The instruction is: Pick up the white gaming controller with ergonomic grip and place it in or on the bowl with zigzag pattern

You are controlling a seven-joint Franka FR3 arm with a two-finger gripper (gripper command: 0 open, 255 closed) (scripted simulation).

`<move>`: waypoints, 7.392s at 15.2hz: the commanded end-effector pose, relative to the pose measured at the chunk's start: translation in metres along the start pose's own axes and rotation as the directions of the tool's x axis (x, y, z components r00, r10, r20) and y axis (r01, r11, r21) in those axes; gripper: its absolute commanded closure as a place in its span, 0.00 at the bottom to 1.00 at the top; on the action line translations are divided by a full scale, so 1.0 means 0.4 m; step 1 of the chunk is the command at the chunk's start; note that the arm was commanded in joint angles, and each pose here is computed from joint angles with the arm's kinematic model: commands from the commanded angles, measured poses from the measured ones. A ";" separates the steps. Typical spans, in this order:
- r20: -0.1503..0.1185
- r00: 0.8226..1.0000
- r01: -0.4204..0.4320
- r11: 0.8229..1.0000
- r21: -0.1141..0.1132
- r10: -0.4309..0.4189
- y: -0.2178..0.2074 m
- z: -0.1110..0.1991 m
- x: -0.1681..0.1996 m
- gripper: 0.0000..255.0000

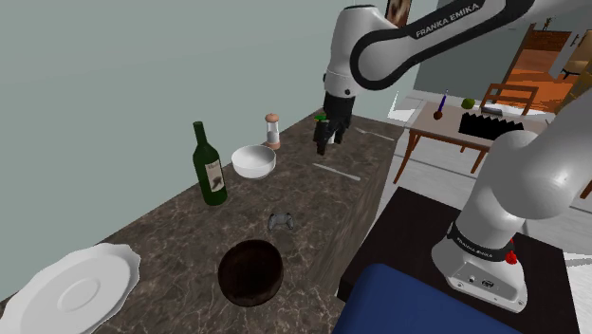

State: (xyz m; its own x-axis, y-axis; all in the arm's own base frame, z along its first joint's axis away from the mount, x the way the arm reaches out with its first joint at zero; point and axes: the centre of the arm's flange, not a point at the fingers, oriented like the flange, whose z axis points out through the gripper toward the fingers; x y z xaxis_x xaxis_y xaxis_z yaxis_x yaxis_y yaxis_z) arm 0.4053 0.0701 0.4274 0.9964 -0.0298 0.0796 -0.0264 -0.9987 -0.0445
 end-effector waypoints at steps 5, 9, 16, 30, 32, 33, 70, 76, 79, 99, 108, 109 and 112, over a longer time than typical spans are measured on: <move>0.011 0.998 0.056 0.998 -0.002 -0.056 -0.093 0.172 0.068 0.00; 0.018 0.995 0.093 0.996 -0.003 -0.093 -0.154 0.283 0.107 0.00; 0.032 0.987 0.158 0.987 -0.005 -0.158 -0.264 0.480 0.169 0.00; 0.042 0.978 0.203 0.979 -0.006 -0.203 -0.342 0.719 0.203 0.00; 0.042 0.978 0.203 0.979 -0.006 -0.203 -0.342 0.719 0.203 0.00; 0.042 0.978 0.203 0.979 -0.006 -0.203 -0.342 0.719 0.203 0.00; 0.172 0.980 0.104 0.994 -0.032 -0.097 -0.254 0.752 0.203 0.00; 0.172 0.980 0.104 0.994 -0.032 -0.097 -0.254 0.751 0.203 1.00; 0.172 0.980 0.104 0.994 -0.032 -0.097 -0.252 0.752 0.204 1.00; 0.172 0.980 0.104 0.994 -0.032 -0.097 -0.263 0.541 0.220 1.00; 0.172 0.980 0.104 0.994 -0.032 -0.097 -0.268 0.423 0.229 1.00; 0.172 0.980 0.104 0.994 -0.032 -0.097 -0.269 0.410 0.230 1.00; 0.172 0.980 0.104 0.994 -0.032 -0.098 -0.270 0.376 0.233 1.00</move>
State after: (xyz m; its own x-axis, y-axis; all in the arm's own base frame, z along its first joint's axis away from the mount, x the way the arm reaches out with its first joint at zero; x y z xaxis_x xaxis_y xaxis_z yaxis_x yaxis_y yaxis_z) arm 0.5131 0.1821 0.2858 0.9932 0.0754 -0.0884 0.0754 -0.9971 -0.0042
